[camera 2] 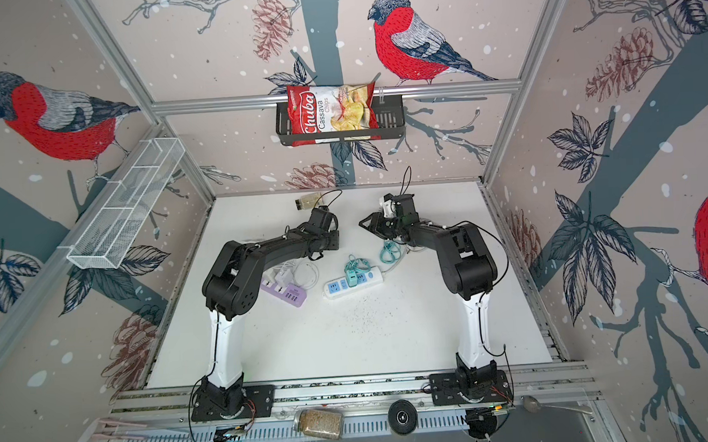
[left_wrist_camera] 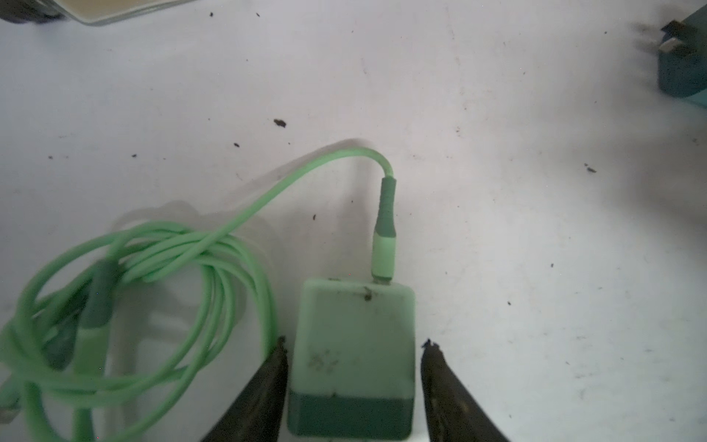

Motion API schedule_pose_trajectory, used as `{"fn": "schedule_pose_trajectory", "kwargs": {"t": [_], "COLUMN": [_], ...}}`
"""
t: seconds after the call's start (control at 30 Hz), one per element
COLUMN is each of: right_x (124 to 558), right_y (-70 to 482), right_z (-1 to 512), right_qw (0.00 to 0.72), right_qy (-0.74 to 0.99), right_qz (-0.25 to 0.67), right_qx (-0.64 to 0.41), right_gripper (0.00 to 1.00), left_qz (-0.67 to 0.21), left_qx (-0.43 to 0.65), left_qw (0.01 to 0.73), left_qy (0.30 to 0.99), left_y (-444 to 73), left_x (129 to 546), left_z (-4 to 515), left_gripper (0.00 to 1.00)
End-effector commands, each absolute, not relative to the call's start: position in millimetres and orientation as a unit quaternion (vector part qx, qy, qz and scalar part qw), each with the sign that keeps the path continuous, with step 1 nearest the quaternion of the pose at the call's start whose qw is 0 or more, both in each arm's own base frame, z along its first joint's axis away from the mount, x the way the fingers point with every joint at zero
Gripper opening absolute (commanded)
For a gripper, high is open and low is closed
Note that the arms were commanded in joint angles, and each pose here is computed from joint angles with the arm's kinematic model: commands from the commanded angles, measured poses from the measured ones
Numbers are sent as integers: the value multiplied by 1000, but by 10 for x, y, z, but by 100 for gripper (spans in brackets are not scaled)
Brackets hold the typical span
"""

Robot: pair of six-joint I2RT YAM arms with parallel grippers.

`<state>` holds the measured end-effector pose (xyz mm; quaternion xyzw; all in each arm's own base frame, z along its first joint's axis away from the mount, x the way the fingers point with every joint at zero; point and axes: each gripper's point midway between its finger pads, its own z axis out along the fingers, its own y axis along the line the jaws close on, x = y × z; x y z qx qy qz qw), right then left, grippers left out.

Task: Insert the plug
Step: 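Lift the light green charger with the left gripper while the right gripper moves in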

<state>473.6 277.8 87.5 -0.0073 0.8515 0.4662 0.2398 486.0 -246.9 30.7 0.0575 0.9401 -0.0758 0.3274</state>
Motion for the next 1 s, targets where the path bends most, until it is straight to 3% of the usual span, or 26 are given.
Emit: {"fn": "schedule_pose_trajectory", "kwargs": {"t": [0.0,0.27,0.43,0.57,0.8,0.97], "right_x": [4747,4728,4699,4655,4479,4320], "right_y": [2765,2729,2654,2571,2459,2472], "right_z": [946,982,1010,1014,1155,1257], "right_qw": [254,257,260,258,255,239], "right_qy": [846,845,849,857,869,867], "right_qz": [468,468,459,445,421,432], "right_qx": [-18,-17,-17,-16,-43,-71], "right_gripper": [49,49,49,51,52,53], "left_qz": [-65,-61,-63,-81,-176,-216], "left_qx": [57,55,58,74,148,187], "left_qw": [325,321,322,329,399,446], "left_qy": [942,944,943,938,888,848], "left_y": [-2438,-2431,-2450,-2542,-2901,-3044], "left_x": [4853,4858,4871,4847,4731,4641], "left_z": [277,208,202,271,740,982], "left_gripper": [56,52,34,28,16,13]}}
